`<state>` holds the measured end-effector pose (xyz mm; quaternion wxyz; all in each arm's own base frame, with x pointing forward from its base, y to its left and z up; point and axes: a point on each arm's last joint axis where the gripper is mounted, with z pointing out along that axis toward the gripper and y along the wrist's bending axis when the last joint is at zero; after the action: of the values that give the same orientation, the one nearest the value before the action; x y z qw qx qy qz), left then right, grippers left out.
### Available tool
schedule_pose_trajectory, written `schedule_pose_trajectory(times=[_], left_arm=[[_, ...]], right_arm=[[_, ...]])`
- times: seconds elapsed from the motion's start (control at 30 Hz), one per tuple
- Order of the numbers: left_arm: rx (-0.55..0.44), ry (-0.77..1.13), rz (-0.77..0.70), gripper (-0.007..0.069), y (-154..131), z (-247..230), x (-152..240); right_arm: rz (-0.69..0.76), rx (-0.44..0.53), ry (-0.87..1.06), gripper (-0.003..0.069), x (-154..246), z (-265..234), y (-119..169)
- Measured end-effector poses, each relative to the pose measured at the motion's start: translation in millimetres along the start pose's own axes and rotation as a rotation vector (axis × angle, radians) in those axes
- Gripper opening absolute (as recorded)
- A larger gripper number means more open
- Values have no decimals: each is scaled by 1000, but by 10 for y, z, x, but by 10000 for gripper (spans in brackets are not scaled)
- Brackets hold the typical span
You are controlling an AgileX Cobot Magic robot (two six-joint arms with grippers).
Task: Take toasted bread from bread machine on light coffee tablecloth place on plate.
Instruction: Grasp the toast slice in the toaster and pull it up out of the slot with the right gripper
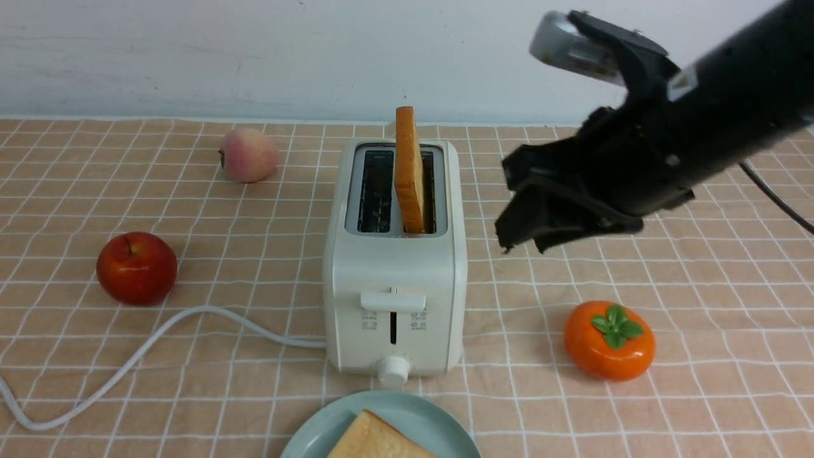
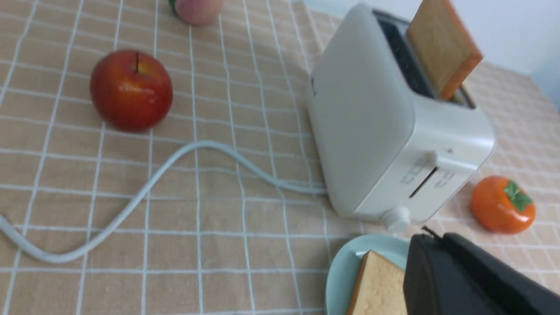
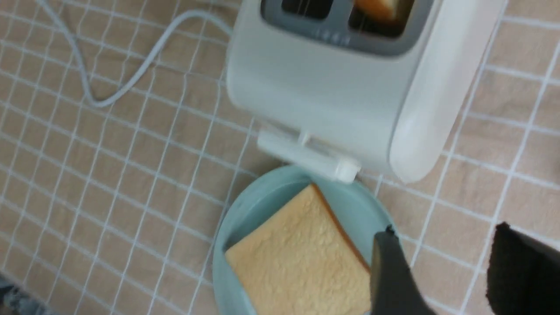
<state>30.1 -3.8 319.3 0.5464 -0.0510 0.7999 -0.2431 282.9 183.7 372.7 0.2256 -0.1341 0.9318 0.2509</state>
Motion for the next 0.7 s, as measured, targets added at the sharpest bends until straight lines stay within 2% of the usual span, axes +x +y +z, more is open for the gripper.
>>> schedule_pose_trajectory(times=[0.17, 0.37, 0.6, 0.7], left_arm=[[31, -74, -17, -14, 103, -288, 96], [14, -37, -38, -14, 157, -361, 180], [4, 15, -55, -14, 166, -362, 229], [2, 25, -57, -14, 168, -363, 238]], right_arm=[[44, 82, -58, 471, -431, 282, 99], [41, 80, -56, 569, -694, 615, 165], [42, 82, -37, 581, -787, 1045, 130], [35, 92, -21, 529, -778, 1169, 88]])
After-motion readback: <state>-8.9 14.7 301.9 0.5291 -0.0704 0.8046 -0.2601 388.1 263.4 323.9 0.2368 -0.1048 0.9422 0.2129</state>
